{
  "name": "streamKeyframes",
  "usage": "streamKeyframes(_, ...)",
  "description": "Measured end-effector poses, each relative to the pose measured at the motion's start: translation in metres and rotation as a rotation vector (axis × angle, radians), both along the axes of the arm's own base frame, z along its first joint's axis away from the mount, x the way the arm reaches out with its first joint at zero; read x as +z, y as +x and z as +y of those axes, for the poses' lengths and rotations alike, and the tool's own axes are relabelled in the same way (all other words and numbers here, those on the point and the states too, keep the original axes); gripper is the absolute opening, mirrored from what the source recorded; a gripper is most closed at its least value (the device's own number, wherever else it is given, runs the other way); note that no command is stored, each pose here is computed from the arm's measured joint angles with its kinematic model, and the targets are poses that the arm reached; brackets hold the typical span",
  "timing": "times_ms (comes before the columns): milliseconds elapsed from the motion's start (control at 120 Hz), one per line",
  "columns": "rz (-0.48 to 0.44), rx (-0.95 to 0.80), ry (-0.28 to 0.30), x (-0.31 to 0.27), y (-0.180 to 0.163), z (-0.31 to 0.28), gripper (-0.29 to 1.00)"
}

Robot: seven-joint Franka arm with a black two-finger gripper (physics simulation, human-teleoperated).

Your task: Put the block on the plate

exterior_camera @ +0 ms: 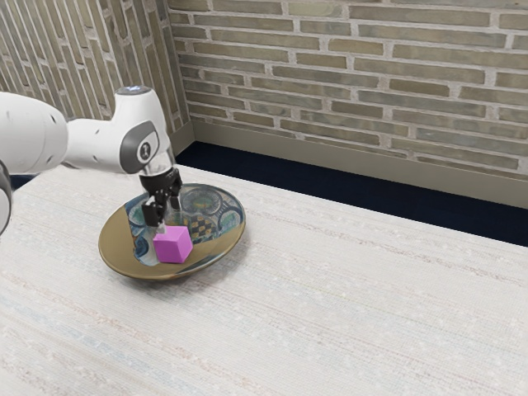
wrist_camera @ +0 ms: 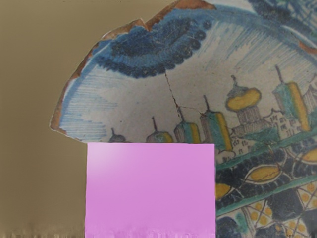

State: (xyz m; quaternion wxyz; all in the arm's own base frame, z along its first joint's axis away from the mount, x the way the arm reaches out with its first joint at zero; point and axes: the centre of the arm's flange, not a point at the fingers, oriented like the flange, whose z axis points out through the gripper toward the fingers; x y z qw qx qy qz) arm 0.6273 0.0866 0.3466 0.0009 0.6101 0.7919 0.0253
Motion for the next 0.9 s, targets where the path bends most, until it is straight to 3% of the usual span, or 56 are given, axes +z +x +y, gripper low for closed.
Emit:
streamKeyframes(200,-0.075,-0.014,-0.045,0.071,-0.009,-0.012,0.68)
streamKeyframes(400,-0.051,-0.15,-0.091,0.119,-0.02,-0.047,0.69)
streamKeyframes(667,-0.06,-0.713,-0.115,0.219,-0.023,-0.102,0.7)
streamKeyframes(775,-0.068,-0.94,-0.1,0.26,-0.027,-0.118,0.7)
streamKeyframes(900,-0.032,-1.155,-0.099,0.272,-0.035,-0.132,0.7)
